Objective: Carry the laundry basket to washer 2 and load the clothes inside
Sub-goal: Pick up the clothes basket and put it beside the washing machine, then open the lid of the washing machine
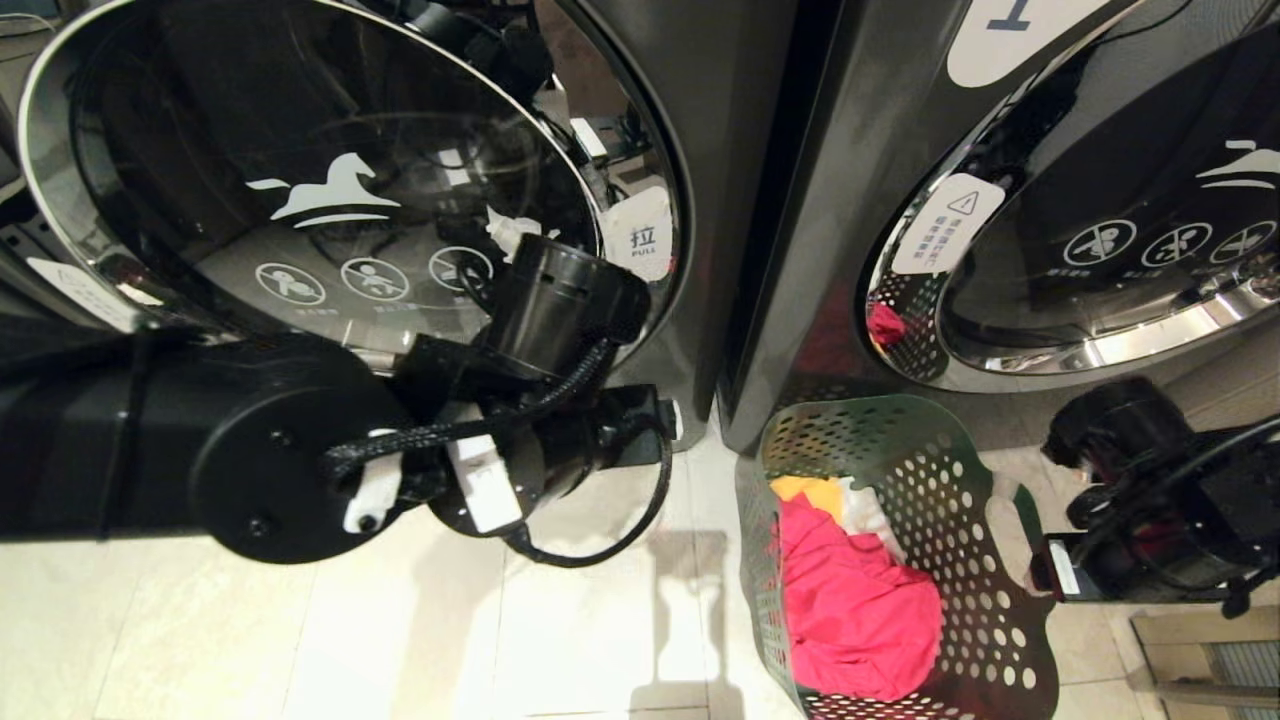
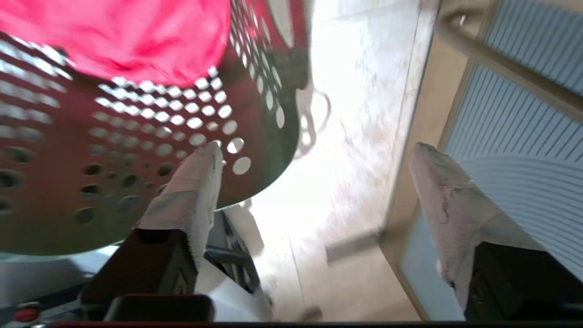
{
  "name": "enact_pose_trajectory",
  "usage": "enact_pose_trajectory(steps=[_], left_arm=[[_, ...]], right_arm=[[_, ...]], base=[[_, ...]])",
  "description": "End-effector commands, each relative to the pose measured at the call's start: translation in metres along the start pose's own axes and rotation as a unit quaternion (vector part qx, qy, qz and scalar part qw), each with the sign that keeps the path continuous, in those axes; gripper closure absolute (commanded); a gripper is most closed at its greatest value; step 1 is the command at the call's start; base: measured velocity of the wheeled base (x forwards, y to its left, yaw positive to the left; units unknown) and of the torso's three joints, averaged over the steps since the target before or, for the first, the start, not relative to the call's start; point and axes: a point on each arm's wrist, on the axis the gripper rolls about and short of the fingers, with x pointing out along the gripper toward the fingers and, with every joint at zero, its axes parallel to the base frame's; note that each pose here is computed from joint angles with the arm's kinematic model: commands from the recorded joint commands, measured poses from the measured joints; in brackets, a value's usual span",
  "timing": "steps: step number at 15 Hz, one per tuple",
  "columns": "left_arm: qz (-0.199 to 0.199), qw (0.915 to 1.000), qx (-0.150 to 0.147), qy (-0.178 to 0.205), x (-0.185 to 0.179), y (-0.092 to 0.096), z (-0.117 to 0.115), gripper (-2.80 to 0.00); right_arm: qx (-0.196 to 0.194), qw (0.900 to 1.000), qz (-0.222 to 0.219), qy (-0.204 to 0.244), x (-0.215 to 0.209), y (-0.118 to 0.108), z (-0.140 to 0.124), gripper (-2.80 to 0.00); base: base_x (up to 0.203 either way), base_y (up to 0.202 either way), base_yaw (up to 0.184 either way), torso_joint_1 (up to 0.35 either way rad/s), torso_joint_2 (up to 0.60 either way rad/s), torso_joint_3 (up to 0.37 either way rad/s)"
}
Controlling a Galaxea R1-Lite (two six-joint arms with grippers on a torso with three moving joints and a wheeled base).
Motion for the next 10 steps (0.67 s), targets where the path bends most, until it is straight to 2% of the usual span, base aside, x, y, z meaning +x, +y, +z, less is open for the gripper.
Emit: enact_pose_trajectory(steps=[1,2,4,5,6,8,10], left_arm=[[0.005,0.9995,-0.020,-0.024,-0.020,0.016,0.014,-2.80],[0.015,0.9995,-0.019,-0.022,-0.026,0.026,0.009,0.00],[0.040,0.9989,-0.019,-0.015,-0.033,0.048,-0.003,0.00],[0.058,0.9977,-0.028,-0.021,-0.035,0.063,-0.003,0.00],[0.072,0.9963,-0.038,-0.029,-0.040,0.076,0.000,0.00],[0.118,0.9900,-0.062,-0.047,-0.049,0.110,0.006,0.00],[0.194,0.9762,-0.080,-0.055,-0.057,0.154,0.003,0.00]], right_arm=[[0.025,0.998,0.016,-0.063,-0.040,-0.017,-0.007,-2.80],[0.035,0.995,0.026,-0.088,-0.056,-0.024,-0.012,-2.80],[0.042,0.992,0.047,-0.110,-0.073,-0.033,-0.028,-2.80],[0.038,0.993,0.050,-0.100,-0.070,-0.034,-0.037,-2.53],[0.044,0.993,0.052,-0.101,-0.069,-0.035,-0.040,0.00],[0.058,0.991,0.050,-0.113,-0.071,-0.039,-0.044,0.00],[0.045,0.990,0.050,-0.126,-0.077,-0.044,-0.056,0.00]], base=[[0.000,0.000,0.000,0.000,0.00,0.000],[0.000,0.000,0.000,0.000,0.00,0.000],[0.000,0.000,0.000,0.000,0.00,0.000],[0.000,0.000,0.000,0.000,0.00,0.000],[0.000,0.000,0.000,0.000,0.00,0.000],[0.000,0.000,0.000,0.000,0.00,0.000],[0.000,0.000,0.000,0.000,0.00,0.000]])
